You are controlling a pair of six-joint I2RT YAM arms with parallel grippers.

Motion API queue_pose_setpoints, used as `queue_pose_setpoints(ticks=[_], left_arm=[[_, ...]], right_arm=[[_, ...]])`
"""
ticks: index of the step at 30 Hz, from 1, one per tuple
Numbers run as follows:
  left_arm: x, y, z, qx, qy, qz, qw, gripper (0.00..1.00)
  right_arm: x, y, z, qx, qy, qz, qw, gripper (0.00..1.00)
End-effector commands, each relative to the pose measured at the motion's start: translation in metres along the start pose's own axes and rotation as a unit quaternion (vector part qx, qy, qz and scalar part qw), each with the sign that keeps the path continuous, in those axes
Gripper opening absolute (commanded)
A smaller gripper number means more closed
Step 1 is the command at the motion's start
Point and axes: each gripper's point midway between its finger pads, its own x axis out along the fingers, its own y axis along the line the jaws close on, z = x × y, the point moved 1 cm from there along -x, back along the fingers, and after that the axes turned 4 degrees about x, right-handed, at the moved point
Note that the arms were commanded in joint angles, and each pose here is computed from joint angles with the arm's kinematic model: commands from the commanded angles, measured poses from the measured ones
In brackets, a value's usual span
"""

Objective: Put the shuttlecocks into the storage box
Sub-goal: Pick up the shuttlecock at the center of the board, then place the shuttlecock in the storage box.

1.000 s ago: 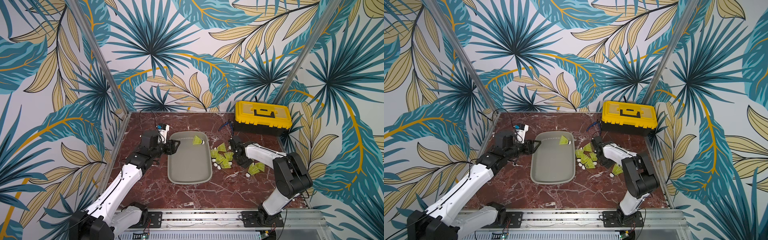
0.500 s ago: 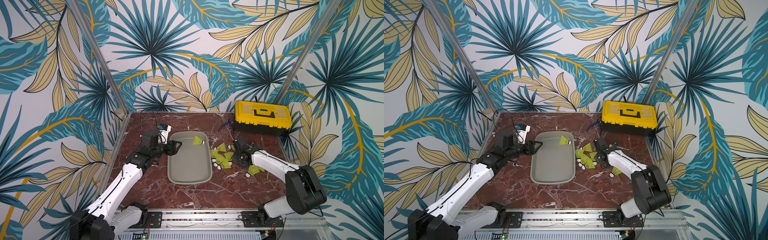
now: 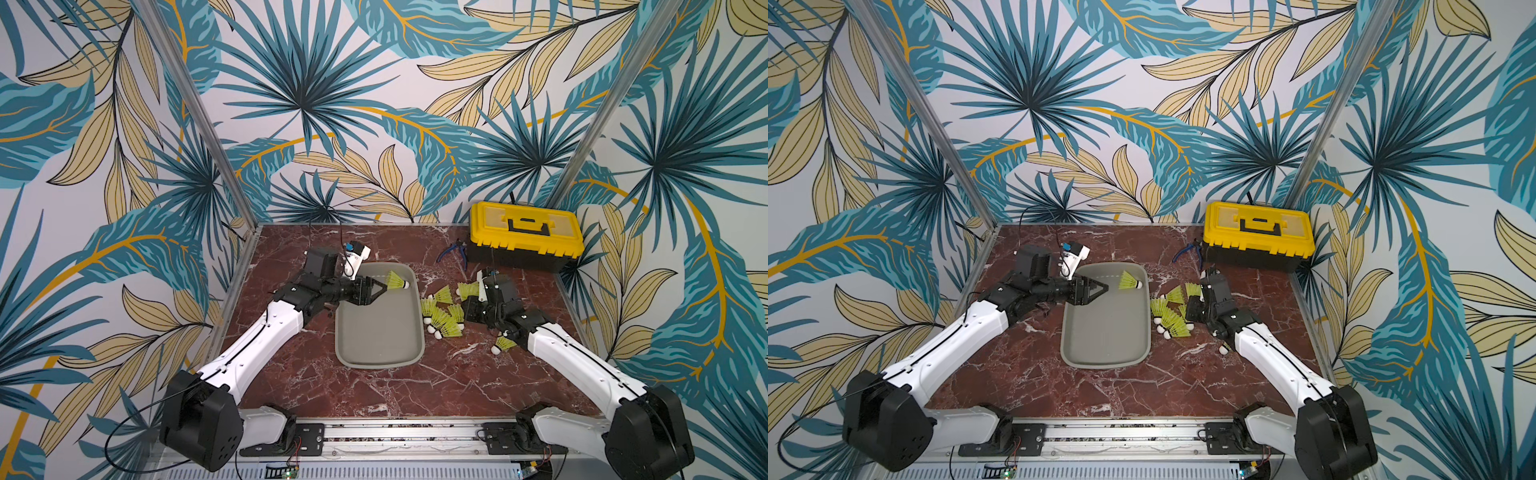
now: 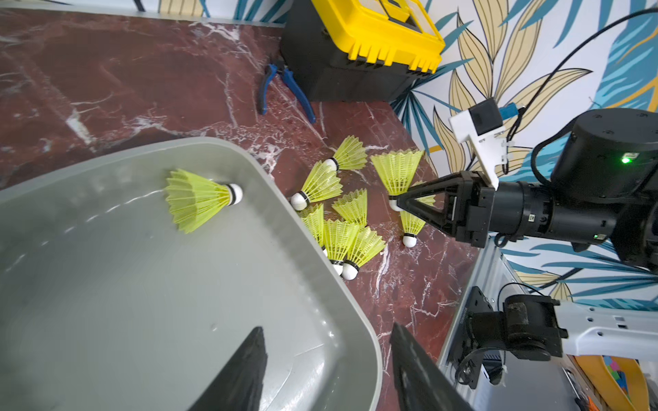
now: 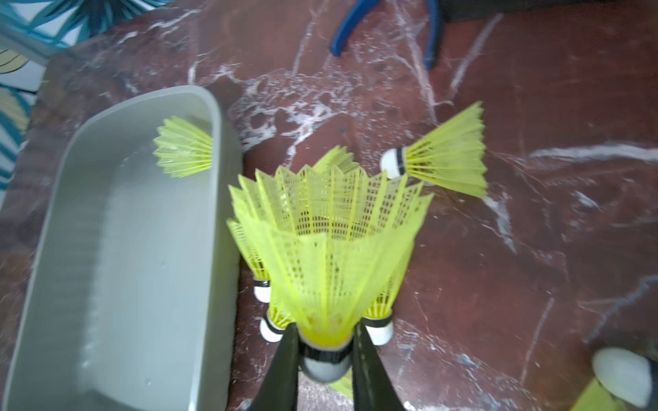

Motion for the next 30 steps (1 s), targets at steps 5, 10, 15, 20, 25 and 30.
queue_pose_setpoints(ticks=[5,10,15,20,25,30], left_arm=[[0.005,-0.034,0.019,0.087,0.036,-0.051,0.994,0.58],[0.011,-0.046,0.018,0.117,0.078,-0.093,0.986,0.58],[0.017,-0.058,0.015,0.14,0.106,-0.123,0.977,0.59],[0.023,-0.062,0.011,0.155,0.129,-0.133,0.97,0.6],[0.028,-0.053,0.009,0.162,0.147,-0.114,0.969,0.6],[0.032,-0.045,0.006,0.167,0.16,-0.098,0.968,0.6]], right_arm=[[-0.007,0.062,-0.008,-0.115,0.045,0.18,0.976,0.01],[-0.01,0.093,-0.009,-0.145,0.08,0.264,0.95,0.01],[-0.012,0.111,-0.013,-0.166,0.108,0.304,0.932,0.01],[-0.015,0.127,-0.021,-0.183,0.136,0.334,0.915,0.01],[-0.017,0.136,-0.029,-0.198,0.161,0.346,0.903,0.01],[-0.018,0.14,-0.035,-0.204,0.178,0.354,0.895,0.01]])
